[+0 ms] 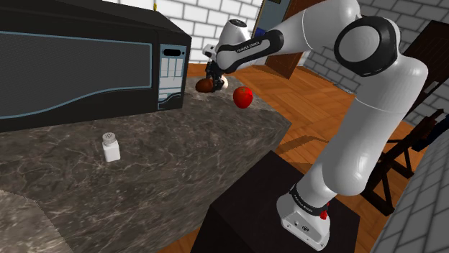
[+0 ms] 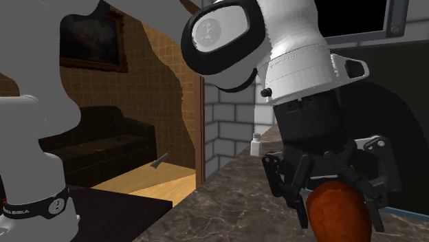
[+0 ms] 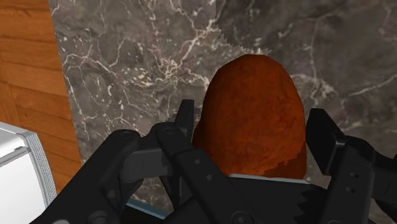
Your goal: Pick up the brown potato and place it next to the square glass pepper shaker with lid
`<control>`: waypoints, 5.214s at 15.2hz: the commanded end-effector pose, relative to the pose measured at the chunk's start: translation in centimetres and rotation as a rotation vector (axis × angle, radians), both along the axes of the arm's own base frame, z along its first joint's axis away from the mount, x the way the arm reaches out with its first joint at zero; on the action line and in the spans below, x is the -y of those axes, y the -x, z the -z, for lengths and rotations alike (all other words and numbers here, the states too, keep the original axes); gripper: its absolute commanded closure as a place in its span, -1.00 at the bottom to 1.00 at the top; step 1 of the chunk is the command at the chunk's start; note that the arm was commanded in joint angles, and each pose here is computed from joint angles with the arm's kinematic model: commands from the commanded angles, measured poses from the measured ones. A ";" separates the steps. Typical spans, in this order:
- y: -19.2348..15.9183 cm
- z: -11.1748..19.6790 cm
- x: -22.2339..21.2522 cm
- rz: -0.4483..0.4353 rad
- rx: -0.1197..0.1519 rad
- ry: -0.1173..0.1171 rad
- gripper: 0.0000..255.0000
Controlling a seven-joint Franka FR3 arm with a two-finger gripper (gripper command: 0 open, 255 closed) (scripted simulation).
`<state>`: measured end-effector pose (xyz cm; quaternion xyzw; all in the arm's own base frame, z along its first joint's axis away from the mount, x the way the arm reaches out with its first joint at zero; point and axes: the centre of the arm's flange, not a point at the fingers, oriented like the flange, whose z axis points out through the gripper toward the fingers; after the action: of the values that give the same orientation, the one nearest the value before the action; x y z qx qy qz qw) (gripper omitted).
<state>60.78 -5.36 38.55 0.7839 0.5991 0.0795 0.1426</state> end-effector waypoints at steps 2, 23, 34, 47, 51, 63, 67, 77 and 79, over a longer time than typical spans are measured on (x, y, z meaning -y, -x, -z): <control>0.0 -1.6 -0.1 0.000 0.000 0.000 1.00; 0.7 -10.2 -5.3 0.000 0.000 0.000 1.00; 2.5 -10.2 -19.7 0.000 0.000 0.000 1.00; 4.6 -10.3 -36.8 0.000 0.000 0.000 1.00; 5.3 -10.3 -42.0 0.000 0.000 0.000 1.00; 5.9 -5.5 -46.7 0.000 0.000 0.000 1.00; 5.9 -3.4 -46.7 0.000 0.000 0.000 1.00; 5.9 1.9 -46.7 0.000 0.000 0.000 1.00; 5.9 2.9 -46.7 0.000 0.000 0.000 1.00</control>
<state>54.46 41.04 38.44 0.7831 0.5966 0.1034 0.1423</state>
